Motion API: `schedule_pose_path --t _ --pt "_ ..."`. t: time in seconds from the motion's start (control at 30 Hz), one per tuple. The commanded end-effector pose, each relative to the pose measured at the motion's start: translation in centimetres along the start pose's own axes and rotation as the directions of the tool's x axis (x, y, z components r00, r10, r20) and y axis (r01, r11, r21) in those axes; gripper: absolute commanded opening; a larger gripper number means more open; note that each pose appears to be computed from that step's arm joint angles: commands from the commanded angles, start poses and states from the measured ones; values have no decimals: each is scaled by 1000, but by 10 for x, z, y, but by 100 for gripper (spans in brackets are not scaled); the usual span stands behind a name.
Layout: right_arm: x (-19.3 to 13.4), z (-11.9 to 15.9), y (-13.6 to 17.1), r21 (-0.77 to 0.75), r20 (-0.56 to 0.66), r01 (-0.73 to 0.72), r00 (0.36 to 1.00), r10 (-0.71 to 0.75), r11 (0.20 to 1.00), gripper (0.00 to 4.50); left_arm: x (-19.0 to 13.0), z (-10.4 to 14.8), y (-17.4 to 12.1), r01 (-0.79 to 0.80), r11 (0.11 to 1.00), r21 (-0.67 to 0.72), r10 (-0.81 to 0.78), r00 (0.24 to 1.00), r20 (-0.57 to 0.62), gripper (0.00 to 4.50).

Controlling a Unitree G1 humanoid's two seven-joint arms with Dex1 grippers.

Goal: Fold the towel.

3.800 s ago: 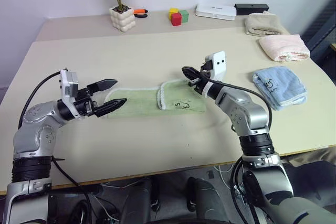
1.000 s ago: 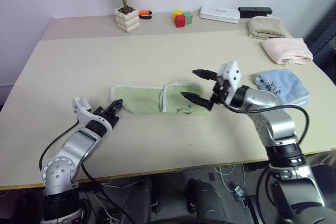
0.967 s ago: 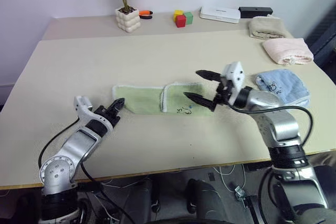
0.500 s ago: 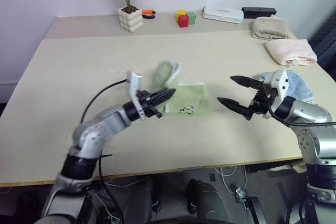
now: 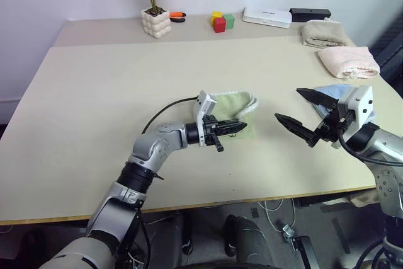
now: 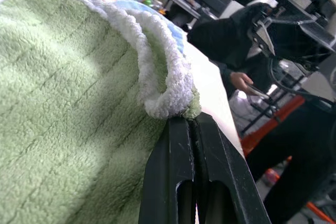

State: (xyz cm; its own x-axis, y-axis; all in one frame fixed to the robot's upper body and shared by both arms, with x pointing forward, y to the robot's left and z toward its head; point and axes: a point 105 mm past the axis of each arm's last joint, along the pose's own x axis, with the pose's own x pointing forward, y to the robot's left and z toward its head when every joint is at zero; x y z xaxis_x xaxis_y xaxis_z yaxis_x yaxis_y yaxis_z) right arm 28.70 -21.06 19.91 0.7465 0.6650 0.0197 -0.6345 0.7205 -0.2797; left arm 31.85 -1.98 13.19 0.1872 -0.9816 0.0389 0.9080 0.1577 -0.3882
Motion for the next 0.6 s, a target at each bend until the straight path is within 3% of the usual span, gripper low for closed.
schedule_pose_path --t 0.03,0.1,0.3,0.33,0.53,0.6 --pt "-1 17 1 -50 55 19 998 -16 999 450 8 4 -1 26 1000 17 -26 1000 10 52" --pt "3 18 2 -51 61 17 998 -14 999 450 9 4 0 26 1000 7 -26 1000 9 122" --pt "10 22 0 -43 84 11 996 -7 999 450 3 13 -2 16 1000 25 -17 998 60 418" --pt "11 22 -1 -42 86 10 996 -6 999 450 3 15 -3 19 999 42 -22 998 66 435" --pt "27 36 -10 3 182 34 983 -33 999 450 -13 48 -31 144 986 86 -159 966 203 435" --pt "36 43 -18 44 241 77 967 -86 996 450 -20 64 -16 28 994 106 -56 959 276 435"
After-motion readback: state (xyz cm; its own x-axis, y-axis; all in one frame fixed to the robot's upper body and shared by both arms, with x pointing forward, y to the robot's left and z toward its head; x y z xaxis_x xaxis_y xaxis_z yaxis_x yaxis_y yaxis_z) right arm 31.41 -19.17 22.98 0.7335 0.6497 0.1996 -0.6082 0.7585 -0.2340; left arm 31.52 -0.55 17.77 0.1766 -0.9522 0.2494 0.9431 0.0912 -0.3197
